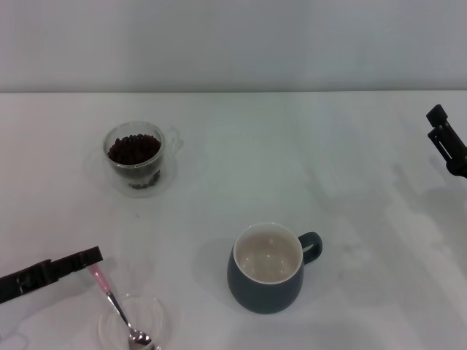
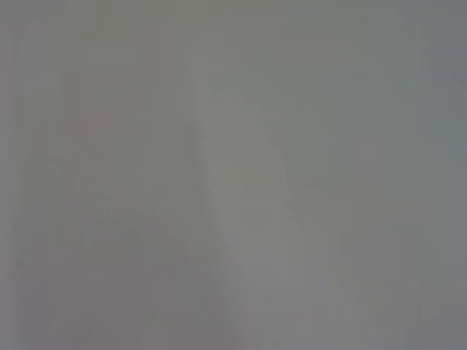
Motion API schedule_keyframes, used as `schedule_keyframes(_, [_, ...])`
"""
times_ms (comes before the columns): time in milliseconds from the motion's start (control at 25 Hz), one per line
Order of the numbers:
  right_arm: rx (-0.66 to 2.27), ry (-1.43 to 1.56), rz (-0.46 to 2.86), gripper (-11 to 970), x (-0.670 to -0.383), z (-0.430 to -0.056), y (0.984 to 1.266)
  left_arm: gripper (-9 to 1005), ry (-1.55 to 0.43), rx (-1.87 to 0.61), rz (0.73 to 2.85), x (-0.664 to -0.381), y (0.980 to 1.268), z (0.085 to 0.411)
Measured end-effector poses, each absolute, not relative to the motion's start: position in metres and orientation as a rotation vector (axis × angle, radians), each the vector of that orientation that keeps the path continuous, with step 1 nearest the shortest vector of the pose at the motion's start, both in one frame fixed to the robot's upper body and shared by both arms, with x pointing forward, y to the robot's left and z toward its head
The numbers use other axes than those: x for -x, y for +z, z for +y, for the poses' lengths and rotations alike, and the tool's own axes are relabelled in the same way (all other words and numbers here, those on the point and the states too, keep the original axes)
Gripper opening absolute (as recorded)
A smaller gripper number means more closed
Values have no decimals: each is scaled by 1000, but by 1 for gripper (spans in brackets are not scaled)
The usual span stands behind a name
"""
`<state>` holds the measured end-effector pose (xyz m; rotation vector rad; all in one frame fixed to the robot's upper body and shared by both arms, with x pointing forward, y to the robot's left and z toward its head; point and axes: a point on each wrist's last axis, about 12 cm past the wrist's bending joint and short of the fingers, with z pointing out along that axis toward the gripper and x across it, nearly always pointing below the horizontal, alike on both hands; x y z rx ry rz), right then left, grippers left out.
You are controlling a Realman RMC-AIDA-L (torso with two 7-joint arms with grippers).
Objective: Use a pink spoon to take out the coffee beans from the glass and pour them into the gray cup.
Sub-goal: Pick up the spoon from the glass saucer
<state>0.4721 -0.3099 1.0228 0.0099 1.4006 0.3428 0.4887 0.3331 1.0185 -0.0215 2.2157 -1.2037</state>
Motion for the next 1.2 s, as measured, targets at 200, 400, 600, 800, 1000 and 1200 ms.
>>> schedule_keyframes(200, [-7, 346, 1397, 813, -475, -309, 1024, 536, -1215, 15, 2217, -490, 1018, 329])
schedule_keyframes(400, [-4, 345, 1396, 813, -475, -309, 1024, 493, -1225, 20, 2225, -489, 1017, 327])
schedule_keyframes(600, [-3, 345, 1396, 813, -476, -309, 1024, 443, -1232, 42, 2229, -487, 1016, 327])
schedule_keyframes(800, [-3, 345, 1396, 812, -476, -309, 1024, 393, -1240, 45, 2237, -487, 1016, 326])
schedule_keyframes(1000, [-4, 344, 1396, 812, -475, -309, 1024, 163, -1239, 62, 2226, -486, 1016, 328])
schedule_keyframes(1200, [-5, 345, 1397, 812, -475, -309, 1024, 127, -1240, 70, 2210, -487, 1017, 329])
